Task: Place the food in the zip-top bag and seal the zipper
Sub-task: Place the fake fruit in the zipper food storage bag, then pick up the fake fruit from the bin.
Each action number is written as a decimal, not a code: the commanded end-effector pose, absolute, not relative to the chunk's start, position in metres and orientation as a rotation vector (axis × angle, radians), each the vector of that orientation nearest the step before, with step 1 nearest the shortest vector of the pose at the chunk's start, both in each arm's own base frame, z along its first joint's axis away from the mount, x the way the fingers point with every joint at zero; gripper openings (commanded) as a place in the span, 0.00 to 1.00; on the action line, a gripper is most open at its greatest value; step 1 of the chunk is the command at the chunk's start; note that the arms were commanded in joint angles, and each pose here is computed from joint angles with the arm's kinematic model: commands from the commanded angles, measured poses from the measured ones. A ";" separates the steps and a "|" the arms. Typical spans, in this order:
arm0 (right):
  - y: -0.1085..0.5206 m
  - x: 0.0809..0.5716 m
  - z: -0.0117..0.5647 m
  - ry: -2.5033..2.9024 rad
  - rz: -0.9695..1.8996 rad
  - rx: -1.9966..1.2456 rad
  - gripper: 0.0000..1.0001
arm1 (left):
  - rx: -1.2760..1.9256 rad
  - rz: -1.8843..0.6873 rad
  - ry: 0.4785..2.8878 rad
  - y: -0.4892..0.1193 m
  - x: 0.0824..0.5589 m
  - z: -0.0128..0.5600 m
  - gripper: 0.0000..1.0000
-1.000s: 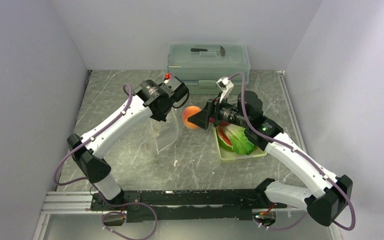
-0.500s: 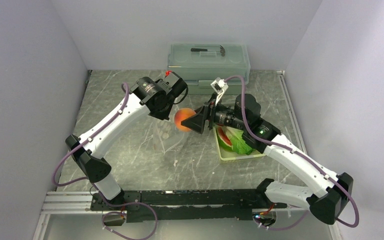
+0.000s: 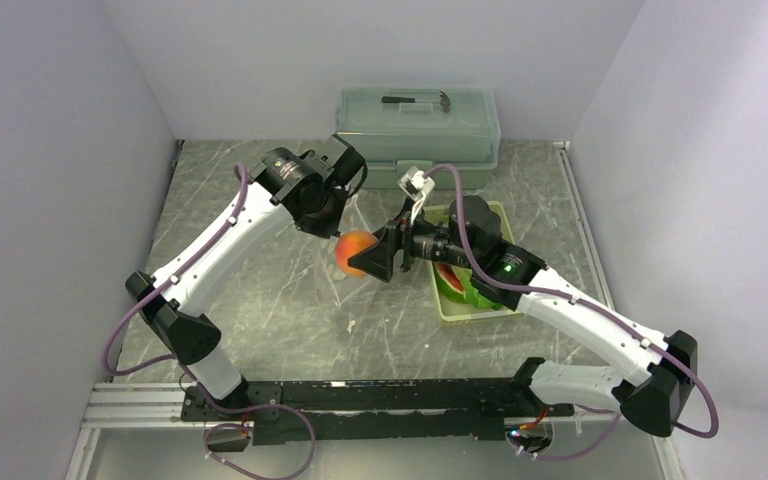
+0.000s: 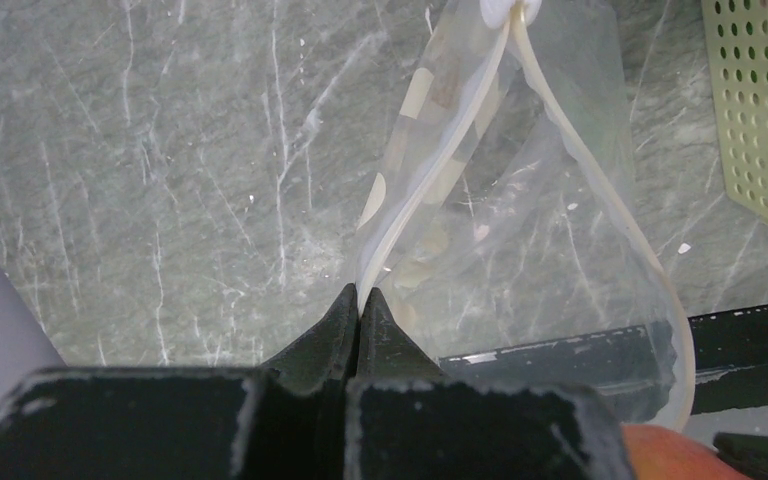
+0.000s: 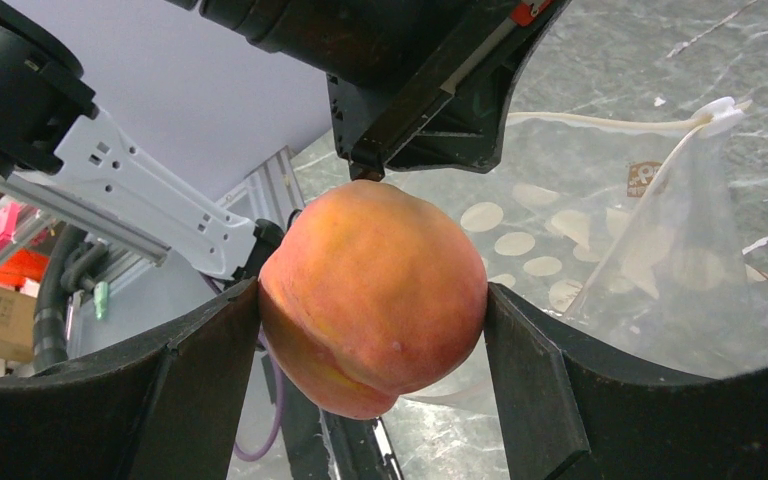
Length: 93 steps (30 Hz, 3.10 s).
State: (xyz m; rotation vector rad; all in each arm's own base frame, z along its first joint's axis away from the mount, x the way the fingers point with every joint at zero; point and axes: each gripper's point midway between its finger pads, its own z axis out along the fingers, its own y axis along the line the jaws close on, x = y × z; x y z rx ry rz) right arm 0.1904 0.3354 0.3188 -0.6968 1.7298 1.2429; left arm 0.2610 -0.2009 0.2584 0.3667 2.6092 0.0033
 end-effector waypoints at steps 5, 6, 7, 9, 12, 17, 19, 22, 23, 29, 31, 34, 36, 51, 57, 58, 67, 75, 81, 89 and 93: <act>0.345 0.205 0.314 1.730 1.148 -0.692 0.42 | 0.317 -0.204 2.549 -0.214 0.255 0.289 0.00; 0.346 0.206 0.310 1.745 1.127 -0.695 0.43 | 0.317 -0.212 2.548 -0.214 0.255 0.290 0.00; 0.347 0.208 0.305 1.761 1.098 -0.695 0.44 | 0.315 -0.220 2.546 -0.215 0.255 0.291 0.00; 0.349 0.213 0.299 1.785 1.041 -0.696 0.45 | 0.313 -0.242 2.543 -0.216 0.254 0.293 0.00; 0.353 0.218 0.291 1.813 0.960 -0.699 0.48 | 0.315 -0.268 2.543 -0.217 0.252 0.295 0.00; 0.359 0.218 0.285 1.825 0.895 -0.714 0.55 | 0.309 -0.279 2.545 -0.217 0.252 0.294 0.00; 0.360 0.217 0.283 1.829 0.879 -0.718 0.61 | 0.308 -0.279 2.546 -0.216 0.252 0.294 0.00; 0.360 0.216 0.284 1.827 0.868 -0.723 0.69 | 0.298 -0.276 2.542 -0.214 0.253 0.295 0.00; 0.360 0.215 0.285 1.825 0.867 -0.724 0.71 | 0.296 -0.275 2.543 -0.213 0.253 0.294 0.00; 0.359 0.212 0.293 1.819 0.874 -0.716 0.89 | 0.280 -0.264 2.537 -0.209 0.255 0.293 0.00; 0.358 0.210 0.298 1.811 0.884 -0.713 0.95 | 0.277 -0.263 2.537 -0.209 0.256 0.293 0.00; 0.356 0.208 0.306 1.794 0.900 -0.705 0.99 | 0.277 -0.261 2.538 -0.208 0.256 0.292 0.00; 0.355 0.207 0.312 1.785 0.904 -0.697 1.00 | 0.279 -0.259 2.539 -0.208 0.257 0.292 0.00; 0.310 0.219 0.364 1.679 0.788 -0.526 1.00 | 0.255 -0.174 2.526 -0.192 0.262 0.294 0.00; 0.281 0.239 0.367 1.711 0.615 -0.412 0.98 | 0.253 -0.135 2.517 -0.185 0.265 0.297 0.00; 0.275 0.243 0.366 1.722 0.573 -0.395 0.98 | 0.252 -0.122 2.514 -0.183 0.265 0.297 0.00; 0.229 0.284 0.348 1.815 0.383 -0.297 0.94 | 0.226 -0.008 2.494 -0.162 0.270 0.301 0.00; 0.187 0.330 0.306 1.979 0.310 -0.176 0.91 | 0.197 0.099 2.475 -0.139 0.271 0.304 0.00; 0.157 0.364 0.261 2.117 0.276 -0.010 0.92 | 0.189 0.080 2.474 -0.135 0.270 0.304 0.00; 0.133 0.392 0.209 2.225 0.219 0.128 0.92 | 0.184 0.054 2.475 -0.133 0.266 0.302 0.00; 0.126 0.403 0.187 2.277 0.213 0.173 0.94 | 0.188 0.047 2.481 -0.133 0.265 0.301 0.00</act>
